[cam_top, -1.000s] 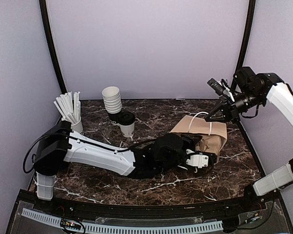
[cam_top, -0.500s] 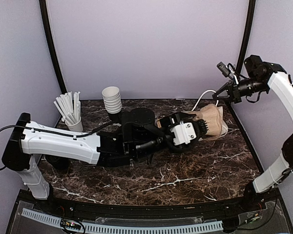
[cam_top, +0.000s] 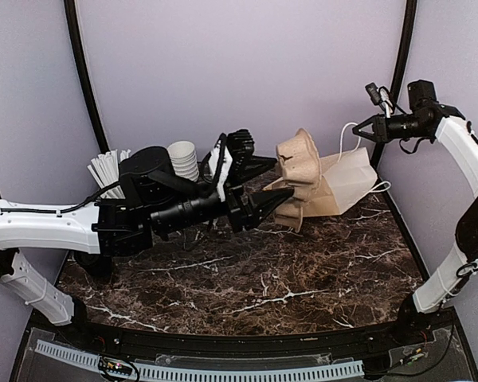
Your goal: Pack the takeout coffee
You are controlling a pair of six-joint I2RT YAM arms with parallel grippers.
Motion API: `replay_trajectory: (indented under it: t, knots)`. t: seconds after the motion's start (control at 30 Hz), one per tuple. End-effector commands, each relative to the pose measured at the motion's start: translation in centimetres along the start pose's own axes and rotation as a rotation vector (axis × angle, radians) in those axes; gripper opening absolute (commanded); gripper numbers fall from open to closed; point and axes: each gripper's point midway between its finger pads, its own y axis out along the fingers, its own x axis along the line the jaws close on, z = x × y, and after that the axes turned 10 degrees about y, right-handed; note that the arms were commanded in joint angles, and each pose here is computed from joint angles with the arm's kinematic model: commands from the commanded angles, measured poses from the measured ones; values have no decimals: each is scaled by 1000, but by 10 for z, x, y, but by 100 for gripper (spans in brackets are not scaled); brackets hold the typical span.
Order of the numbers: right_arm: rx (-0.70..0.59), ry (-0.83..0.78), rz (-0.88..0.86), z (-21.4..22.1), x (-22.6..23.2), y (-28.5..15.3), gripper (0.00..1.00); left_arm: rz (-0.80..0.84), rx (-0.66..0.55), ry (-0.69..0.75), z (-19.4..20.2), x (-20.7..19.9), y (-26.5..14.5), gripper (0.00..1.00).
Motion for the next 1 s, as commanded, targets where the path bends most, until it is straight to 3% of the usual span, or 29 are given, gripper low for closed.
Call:
replay_trajectory:
  t: [0.0,0.23,0.4,0.43,0.47,0.5,0.57,0.77,0.97]
  knots:
    - [-119,-13,-12,-42,1,-3,14,62,-52,-295,10,0,-27,61]
    - [-154,-17,-33,-46,5,-4,22,57,-39,-652,86,-3,-64,59]
    - [-150,41,-4,-44,-16,11,21,90,-159,-920,133,8,-84,59]
    - [-154,53,5,-46,-21,13,21,97,-123,-1024,159,0,-86,58]
    - [-160,67,14,-49,-27,15,20,118,-209,-1025,151,8,-92,56]
    - [-170,83,22,-53,-31,18,19,124,-174,-1131,175,1,-91,54]
    - [-193,96,22,-63,-39,22,19,138,-153,-1211,194,-1,-87,52]
    - [-175,144,-29,-62,-46,36,19,85,-44,-1280,234,-11,-82,50]
    - [-147,-12,-52,-37,-10,14,30,-44,198,-1405,286,-24,-84,62]
